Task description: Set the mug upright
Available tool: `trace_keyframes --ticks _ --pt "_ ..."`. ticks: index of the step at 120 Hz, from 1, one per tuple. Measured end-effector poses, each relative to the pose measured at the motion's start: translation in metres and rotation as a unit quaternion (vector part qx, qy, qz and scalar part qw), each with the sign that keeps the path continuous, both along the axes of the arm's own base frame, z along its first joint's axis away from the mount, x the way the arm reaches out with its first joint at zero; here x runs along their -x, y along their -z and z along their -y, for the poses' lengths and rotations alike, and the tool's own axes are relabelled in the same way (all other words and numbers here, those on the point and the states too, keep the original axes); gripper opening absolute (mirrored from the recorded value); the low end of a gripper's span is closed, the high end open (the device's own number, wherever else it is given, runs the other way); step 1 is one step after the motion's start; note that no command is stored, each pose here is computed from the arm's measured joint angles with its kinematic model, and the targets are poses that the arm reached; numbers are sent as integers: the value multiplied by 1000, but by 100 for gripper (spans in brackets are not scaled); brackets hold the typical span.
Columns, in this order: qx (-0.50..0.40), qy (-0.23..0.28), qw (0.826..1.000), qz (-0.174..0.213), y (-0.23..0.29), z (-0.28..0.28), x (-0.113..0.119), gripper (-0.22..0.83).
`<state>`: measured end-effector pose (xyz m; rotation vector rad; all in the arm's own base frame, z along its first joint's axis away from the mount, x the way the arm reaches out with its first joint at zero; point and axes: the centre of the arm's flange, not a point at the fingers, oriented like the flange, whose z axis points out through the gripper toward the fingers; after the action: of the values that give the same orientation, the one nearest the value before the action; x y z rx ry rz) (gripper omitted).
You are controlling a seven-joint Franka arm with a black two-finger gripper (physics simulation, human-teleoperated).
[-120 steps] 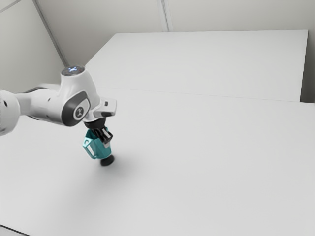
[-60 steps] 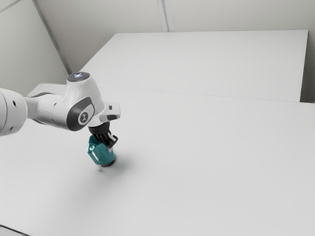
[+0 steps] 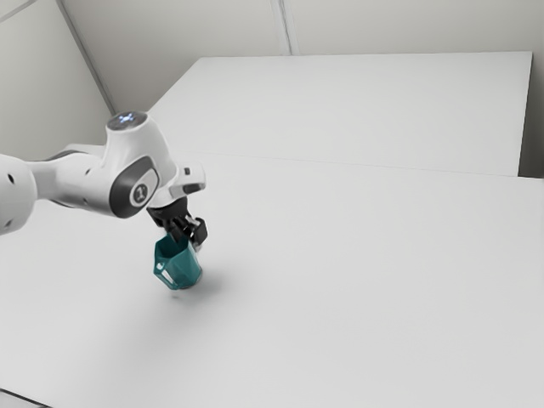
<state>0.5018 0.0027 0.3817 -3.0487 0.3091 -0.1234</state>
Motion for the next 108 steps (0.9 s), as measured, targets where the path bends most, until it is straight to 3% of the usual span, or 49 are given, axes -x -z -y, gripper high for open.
trace_keyframes --ticks 16,37,108 --pt "7 -11 1000 6 -28 1 -11 46" --pt "15 -19 1000 -6 -63 5 -25 55" --pt "26 -30 999 -24 -210 17 -45 61"
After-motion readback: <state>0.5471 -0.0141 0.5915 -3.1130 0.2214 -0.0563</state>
